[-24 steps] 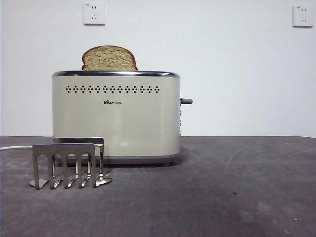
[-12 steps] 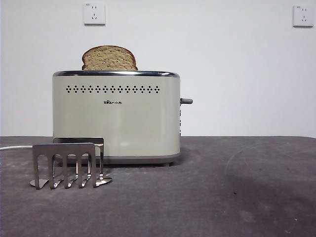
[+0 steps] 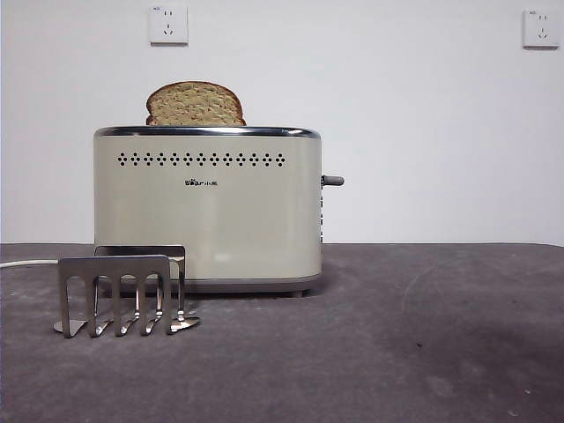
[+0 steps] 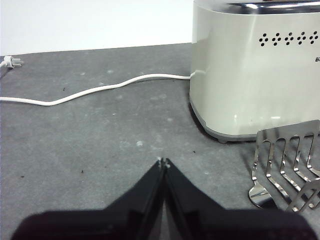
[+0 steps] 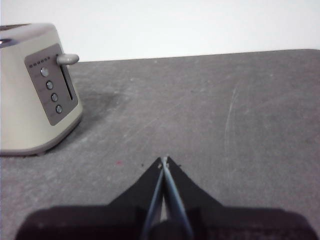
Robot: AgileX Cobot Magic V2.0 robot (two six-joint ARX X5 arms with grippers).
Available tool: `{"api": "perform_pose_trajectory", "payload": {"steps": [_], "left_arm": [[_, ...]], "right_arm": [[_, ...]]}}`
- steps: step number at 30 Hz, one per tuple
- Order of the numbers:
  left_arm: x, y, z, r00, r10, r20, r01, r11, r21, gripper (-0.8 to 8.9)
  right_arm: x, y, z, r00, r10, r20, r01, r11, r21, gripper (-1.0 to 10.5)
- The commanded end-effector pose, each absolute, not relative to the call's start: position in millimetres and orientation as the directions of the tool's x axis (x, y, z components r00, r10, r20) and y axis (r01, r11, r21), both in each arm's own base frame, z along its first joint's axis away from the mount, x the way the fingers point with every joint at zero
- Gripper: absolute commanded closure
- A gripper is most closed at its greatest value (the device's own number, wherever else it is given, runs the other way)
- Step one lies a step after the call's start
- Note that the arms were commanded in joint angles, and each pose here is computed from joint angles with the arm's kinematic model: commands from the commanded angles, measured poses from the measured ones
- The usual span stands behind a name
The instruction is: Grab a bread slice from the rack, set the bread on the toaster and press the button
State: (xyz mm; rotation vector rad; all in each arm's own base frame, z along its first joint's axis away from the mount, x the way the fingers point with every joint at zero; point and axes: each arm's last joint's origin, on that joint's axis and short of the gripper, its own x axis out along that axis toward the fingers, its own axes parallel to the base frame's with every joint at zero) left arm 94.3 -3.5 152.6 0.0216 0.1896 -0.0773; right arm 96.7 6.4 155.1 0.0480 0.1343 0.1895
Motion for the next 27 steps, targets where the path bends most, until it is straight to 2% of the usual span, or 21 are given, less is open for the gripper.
{"api": "perform_pose_trajectory", "payload": {"steps": [1,27], "left_arm": [[94.6,-3.3,148.6,0.977,-0.071,-0.201,0.074,0.997,0.009,8.17],[94.6,-3.3,148.6,0.977,-0.071,-0.201,0.074,0.997,0.009,8.17]], "right_arm": [[96.2,6.3,150.5,0.971,0.187,-0.148,-0.177,0.981,0.077,9.5],[95.7,6.3,149.3,0.969,0.188,-0.159,-0.174,0.980,0.101,9.5]]}}
